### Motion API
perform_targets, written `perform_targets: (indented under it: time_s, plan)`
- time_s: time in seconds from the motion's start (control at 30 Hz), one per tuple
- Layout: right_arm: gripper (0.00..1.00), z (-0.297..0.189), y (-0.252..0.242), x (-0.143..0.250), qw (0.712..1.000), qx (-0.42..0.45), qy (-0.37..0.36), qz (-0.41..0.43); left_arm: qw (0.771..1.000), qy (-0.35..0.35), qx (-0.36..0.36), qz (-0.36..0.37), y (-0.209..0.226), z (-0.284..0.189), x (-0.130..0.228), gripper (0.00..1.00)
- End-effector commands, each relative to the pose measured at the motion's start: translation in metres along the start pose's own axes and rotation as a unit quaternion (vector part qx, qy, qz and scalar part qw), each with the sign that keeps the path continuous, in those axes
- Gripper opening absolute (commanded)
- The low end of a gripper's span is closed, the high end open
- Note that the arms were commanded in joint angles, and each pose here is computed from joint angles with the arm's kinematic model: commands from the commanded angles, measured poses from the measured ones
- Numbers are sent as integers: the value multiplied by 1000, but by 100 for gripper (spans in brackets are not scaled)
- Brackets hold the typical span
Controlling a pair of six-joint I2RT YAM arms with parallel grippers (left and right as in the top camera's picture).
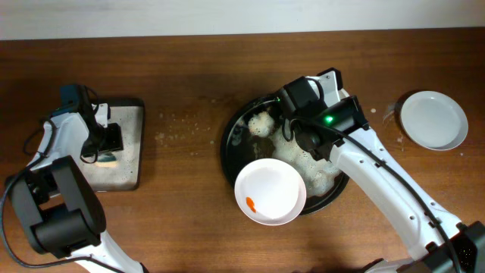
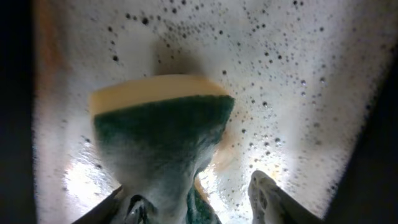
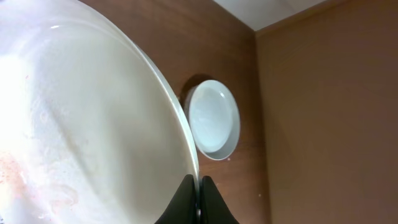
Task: Clean dirty plates on tray and stack at the side
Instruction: 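Return the sponge to the soap tray with the left gripper, then carry the plate right and stack it on the first cleaned plate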
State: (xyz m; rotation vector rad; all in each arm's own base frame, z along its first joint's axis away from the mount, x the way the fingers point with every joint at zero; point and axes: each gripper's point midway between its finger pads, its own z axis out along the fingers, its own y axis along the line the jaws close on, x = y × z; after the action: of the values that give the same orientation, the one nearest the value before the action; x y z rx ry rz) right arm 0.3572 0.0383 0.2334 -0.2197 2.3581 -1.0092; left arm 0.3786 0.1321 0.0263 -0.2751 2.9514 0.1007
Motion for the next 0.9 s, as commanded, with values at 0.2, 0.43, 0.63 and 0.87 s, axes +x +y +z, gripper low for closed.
perform_targets:
  time_s: [0.2, 0.43, 0.63, 0.87]
  plan:
    - [4, -12, -10, -13, 997, -53, -16, 56, 999, -18, 32, -18, -11, -12, -8, 79]
    - [4, -15, -20, -15, 999, -22, -17, 37, 996, -37, 74, -20, -24, -34, -16, 96]
    - [4, -18, -23, -16, 999, 14, -25, 26, 994, -81, 75, -17, -24, -67, -25, 99]
    - [4, -31, -10, -25, 997, 54, -57, 2, 993, -81, 88, -16, -29, -68, -25, 99]
